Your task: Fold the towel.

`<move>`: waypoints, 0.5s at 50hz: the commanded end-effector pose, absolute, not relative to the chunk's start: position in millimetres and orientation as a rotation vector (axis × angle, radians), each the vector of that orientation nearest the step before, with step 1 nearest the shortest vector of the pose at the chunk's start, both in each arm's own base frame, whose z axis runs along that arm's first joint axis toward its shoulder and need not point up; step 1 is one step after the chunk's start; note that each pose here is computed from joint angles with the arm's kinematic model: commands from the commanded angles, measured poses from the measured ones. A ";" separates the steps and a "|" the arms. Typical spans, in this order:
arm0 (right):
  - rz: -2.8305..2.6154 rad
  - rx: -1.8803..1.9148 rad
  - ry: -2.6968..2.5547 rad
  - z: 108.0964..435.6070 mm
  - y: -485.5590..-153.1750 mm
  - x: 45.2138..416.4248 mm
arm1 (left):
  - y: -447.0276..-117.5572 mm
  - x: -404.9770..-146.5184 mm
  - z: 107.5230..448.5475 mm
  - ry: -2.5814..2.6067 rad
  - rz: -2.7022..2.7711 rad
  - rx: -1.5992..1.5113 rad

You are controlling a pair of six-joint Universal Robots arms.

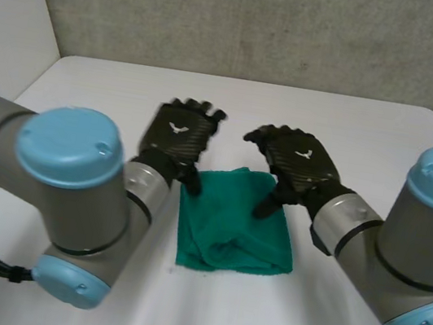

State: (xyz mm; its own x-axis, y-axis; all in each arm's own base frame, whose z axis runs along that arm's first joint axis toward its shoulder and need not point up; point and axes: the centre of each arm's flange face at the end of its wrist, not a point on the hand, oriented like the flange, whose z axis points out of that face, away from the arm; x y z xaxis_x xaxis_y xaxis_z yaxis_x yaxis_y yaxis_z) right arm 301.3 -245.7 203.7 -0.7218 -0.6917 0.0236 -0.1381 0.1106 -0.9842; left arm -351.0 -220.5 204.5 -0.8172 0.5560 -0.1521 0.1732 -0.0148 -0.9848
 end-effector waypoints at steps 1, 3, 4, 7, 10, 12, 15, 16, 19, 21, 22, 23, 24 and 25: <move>-1.495 -0.766 2.123 173.6 -262.7 285.6 | -213.6 -372.1 162.6 -2.042 1.710 -0.832; -1.463 -0.762 2.155 165.8 -267.1 286.3 | -213.5 -372.0 152.4 -2.083 1.671 -0.850; -1.435 -0.760 2.181 159.5 -270.6 286.9 | -212.9 -371.3 143.1 -2.121 1.635 -0.868; -1.383 -0.758 2.227 150.2 -274.0 286.2 | -212.5 -368.8 132.2 -2.171 1.592 -0.886; -1.330 -0.777 2.265 141.4 -275.0 287.1 | -215.7 -361.2 124.5 -2.238 1.573 -0.881; -1.282 -0.808 2.298 130.3 -276.2 288.3 | -223.1 -351.5 122.4 -2.299 1.587 -0.852; -1.282 -0.833 2.299 128.7 -276.0 289.2 | -231.6 -342.7 122.5 -2.343 1.604 -0.824; -1.286 -0.842 2.298 129.0 -275.9 289.7 | -237.4 -335.0 122.5 -2.379 1.611 -0.805; -1.306 -0.875 2.283 131.3 -276.3 292.3 | -242.1 -327.3 132.7 -2.391 1.636 -0.789; -1.319 -0.898 2.271 133.1 -276.8 293.9 | -241.7 -327.2 134.7 -2.387 1.639 -0.791; -1.321 -0.902 2.270 133.1 -276.8 293.9 | -241.0 -326.6 137.1 -2.384 1.645 -0.799; -1.319 -0.904 2.271 133.0 -276.6 293.8 | -240.2 -326.0 139.5 -2.381 1.651 -0.808; -1.323 -0.908 2.273 133.0 -276.8 293.6 | -237.9 -326.0 140.6 -2.377 1.651 -0.822; -1.326 -0.912 2.272 133.0 -276.9 293.7 | -236.7 -325.8 141.3 -2.376 1.652 -0.828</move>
